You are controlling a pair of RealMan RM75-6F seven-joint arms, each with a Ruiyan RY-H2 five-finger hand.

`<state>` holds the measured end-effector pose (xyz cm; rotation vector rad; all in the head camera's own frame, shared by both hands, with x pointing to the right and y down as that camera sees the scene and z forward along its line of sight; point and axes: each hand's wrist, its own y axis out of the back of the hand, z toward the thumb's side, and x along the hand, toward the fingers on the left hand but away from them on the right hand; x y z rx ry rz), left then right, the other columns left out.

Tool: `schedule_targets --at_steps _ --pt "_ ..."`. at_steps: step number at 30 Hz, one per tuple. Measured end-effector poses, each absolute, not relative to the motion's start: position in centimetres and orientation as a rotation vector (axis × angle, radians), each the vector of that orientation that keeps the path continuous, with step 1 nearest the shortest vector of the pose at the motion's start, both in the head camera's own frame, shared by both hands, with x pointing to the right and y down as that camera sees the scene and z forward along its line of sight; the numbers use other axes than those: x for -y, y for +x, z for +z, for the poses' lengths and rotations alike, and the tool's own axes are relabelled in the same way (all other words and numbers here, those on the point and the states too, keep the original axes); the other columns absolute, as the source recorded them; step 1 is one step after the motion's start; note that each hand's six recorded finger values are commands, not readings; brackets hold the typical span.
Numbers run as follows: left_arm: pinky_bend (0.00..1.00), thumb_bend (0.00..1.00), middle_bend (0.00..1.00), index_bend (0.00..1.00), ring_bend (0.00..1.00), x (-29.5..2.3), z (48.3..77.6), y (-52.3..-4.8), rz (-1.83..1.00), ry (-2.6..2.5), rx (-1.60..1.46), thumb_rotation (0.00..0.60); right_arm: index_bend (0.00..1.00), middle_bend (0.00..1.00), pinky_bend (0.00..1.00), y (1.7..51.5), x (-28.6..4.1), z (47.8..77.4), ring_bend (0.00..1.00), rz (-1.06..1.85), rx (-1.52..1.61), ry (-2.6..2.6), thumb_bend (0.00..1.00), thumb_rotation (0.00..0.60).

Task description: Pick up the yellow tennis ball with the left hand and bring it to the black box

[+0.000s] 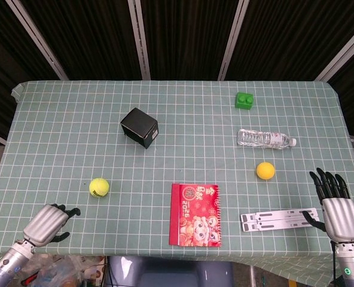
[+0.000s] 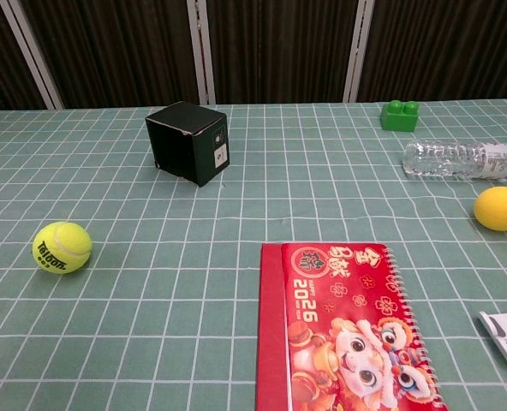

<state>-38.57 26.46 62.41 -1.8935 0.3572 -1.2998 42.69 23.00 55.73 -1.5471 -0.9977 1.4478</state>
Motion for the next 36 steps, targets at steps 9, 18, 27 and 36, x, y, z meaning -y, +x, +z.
schedule_targets --at_steps 9,18,27,36 --pt "0.64 0.17 0.74 0.44 0.57 -24.0 66.7 -36.5 -1.331 -2.0 -0.236 0.573 0.0 0.0 0.0 43.0 -23.0 55.0 0.0 1.427 1.024 -1.551 0.23 0.6" --pt "0.63 0.17 0.73 0.47 0.57 -22.0 68.2 -34.0 -1.303 -2.047 -0.241 0.556 0.0 0.0 0.0 43.3 -23.0 54.8 0.0 1.429 1.036 -1.548 0.24 0.6" --pt "0.63 0.17 0.73 0.47 0.56 -21.7 69.5 -32.7 -1.31 -2.116 -0.181 0.553 0.0 0.0 0.0 43.8 -22.8 54.2 0.0 1.423 1.065 -1.532 0.24 0.6" --pt "0.63 0.17 0.72 0.48 0.56 -21.3 70.6 -33.4 -1.353 -2.125 -0.146 0.545 0.0 0.0 0.0 44.3 -22.6 54.2 0.0 1.437 1.072 -1.504 0.24 0.6"
